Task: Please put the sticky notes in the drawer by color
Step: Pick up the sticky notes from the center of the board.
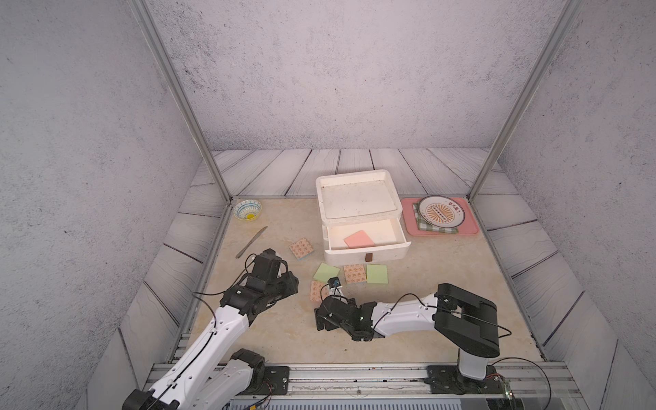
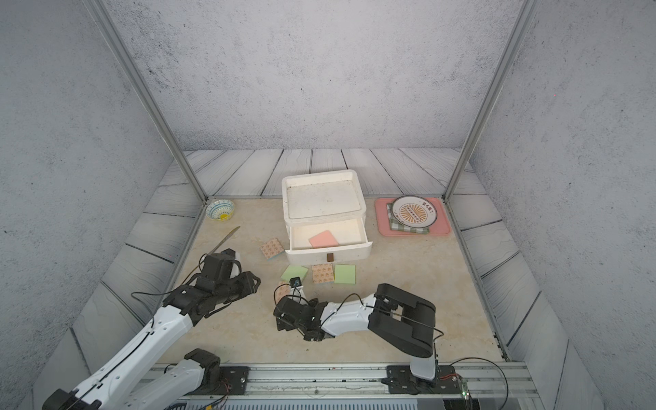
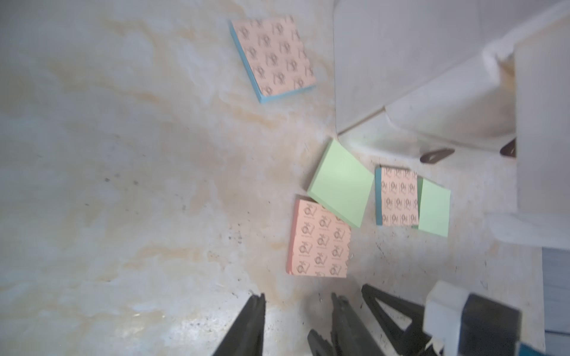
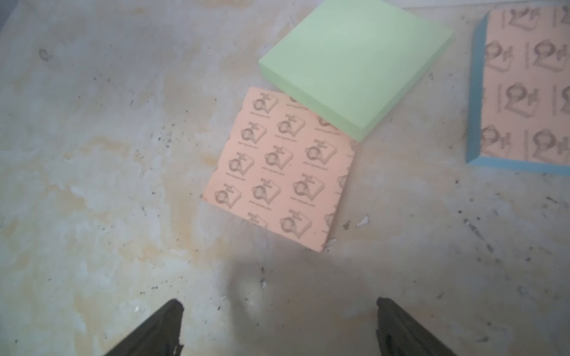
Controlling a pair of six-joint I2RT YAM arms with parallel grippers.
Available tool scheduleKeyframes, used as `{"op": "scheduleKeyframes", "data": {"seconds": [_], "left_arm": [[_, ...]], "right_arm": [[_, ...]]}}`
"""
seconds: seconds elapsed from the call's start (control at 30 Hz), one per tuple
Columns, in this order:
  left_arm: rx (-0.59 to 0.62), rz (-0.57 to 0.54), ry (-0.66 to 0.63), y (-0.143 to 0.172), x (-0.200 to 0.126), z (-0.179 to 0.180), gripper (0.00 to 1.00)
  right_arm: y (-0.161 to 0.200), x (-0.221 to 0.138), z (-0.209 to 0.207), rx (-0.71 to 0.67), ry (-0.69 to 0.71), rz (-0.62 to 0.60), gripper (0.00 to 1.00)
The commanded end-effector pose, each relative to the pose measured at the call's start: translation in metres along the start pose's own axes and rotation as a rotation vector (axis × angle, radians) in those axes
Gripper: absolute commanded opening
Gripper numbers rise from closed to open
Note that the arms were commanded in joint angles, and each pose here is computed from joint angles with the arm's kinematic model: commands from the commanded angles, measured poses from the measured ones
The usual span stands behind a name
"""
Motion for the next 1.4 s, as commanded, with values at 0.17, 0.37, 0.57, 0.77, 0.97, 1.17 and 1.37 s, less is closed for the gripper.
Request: {"op": "scheduleKeyframes", "data": {"seconds": [0.17, 0.37, 0.57, 0.77, 0.97, 1.17, 1.37], "left_arm": [[-0.047, -0.031, -0.046, -0.014, -0.002, 0.01, 0.4], [-0.05, -0.031, -0.013, -0.01, -0.002, 0.009, 0.4], [-0.042, -0.045, -0.025, -0.007, -0.009, 0.015, 0.4], [-0.026, -0.045, -0.031, -0.011, -0.013, 0.014, 0.4], [-0.037, -0.034, -0.014, -0.005, -0.011, 0.015, 0.4], [-0.018, -0.077, -0.029, -0.008, -0.024, 0.018, 0.4], [-0.017, -0.105, -0.019, -0.009, -0.031, 0.019, 0.4]], "right_arm": [[-0.002, 0.006, -0.031, 0.031, 0.252, -0.071, 0.99], [-0.016, 0.021, -0.004, -0.01, 0.205, -0.073, 0.99], [-0.017, 0.027, 0.004, 0.013, 0.183, -0.062, 0.99], [-0.014, 0.043, 0.0, 0.017, 0.214, -0.055, 0.99], [-0.01, 0.057, -0.003, 0.019, 0.233, -0.018, 0.99], [-0.002, 0.065, -0.014, 0.04, 0.269, 0.008, 0.99], [0.009, 0.075, -0.02, 0.023, 0.291, 0.062, 0.97]]}}
Point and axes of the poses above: each gripper's point midway between its finger pads, its own x axis out along the fingers, its own z axis along the line the jaws close on, y = z × x, the point moved 3 cm from there along -x, back along the fingers, and after that the axes turned 4 degrees about -x, right-handed, at the moved point
